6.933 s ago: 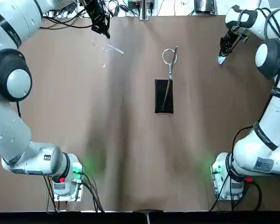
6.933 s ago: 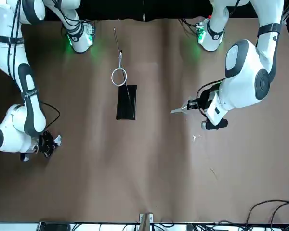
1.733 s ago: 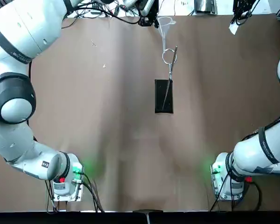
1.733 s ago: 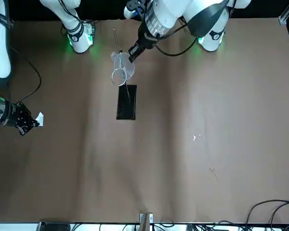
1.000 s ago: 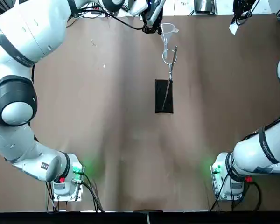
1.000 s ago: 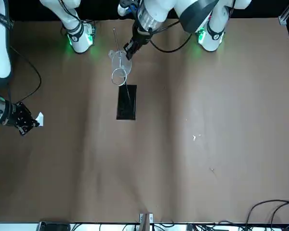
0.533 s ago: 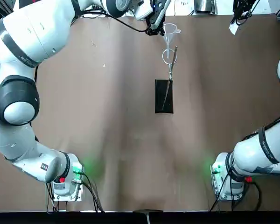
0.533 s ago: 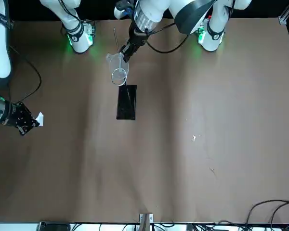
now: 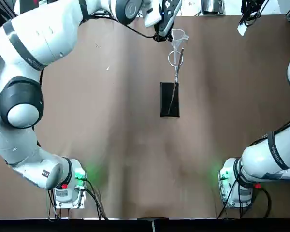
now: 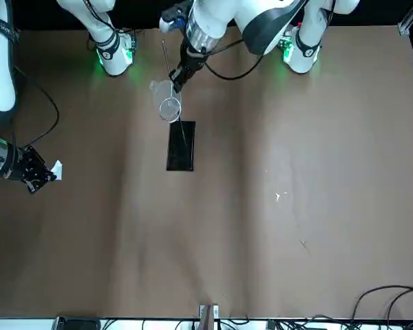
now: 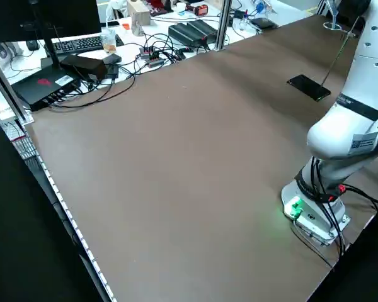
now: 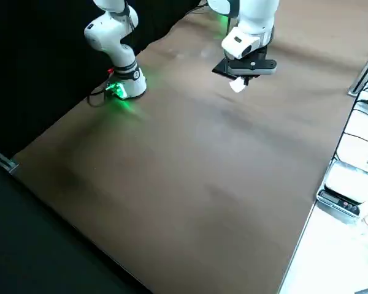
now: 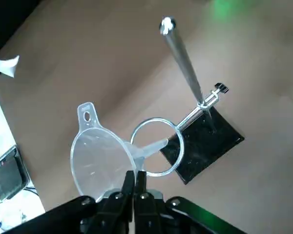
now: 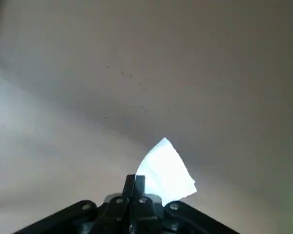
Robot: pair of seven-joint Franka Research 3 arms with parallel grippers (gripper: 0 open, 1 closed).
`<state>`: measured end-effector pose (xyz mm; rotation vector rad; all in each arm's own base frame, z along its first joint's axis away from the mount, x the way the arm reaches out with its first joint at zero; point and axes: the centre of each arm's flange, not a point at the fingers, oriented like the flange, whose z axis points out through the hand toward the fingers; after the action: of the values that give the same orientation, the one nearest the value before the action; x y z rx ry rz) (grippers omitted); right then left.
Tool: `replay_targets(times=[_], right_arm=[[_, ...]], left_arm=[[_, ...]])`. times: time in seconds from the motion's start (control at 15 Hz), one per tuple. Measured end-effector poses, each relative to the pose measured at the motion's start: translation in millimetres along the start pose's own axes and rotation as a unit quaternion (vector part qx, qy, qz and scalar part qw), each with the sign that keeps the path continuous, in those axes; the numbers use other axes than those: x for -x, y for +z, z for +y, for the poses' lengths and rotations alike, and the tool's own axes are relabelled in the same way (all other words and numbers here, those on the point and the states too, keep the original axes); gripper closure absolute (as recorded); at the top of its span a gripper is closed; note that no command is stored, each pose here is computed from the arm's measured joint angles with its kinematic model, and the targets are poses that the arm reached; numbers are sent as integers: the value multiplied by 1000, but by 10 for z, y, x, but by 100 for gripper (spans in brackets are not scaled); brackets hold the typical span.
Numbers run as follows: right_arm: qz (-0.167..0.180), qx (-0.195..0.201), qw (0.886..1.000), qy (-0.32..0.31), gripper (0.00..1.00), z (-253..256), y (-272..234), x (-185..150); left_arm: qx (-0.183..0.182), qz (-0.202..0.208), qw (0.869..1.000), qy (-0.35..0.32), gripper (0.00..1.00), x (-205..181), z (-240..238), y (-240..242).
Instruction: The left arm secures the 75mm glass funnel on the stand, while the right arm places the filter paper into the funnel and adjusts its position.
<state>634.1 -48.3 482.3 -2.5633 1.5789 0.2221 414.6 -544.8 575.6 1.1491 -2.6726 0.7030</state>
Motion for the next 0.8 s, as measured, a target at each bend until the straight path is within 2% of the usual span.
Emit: replay_targets(times=[0.6, 0.8], right_arm=[[-2, 1, 1000, -5, 99, -33, 14, 58], [-5, 6, 1000, -29, 99, -195, 68, 359]], left_arm=[[5, -10, 1000, 2, 97, 10, 5, 200], [7, -9, 1000, 5, 97, -23, 16, 270]])
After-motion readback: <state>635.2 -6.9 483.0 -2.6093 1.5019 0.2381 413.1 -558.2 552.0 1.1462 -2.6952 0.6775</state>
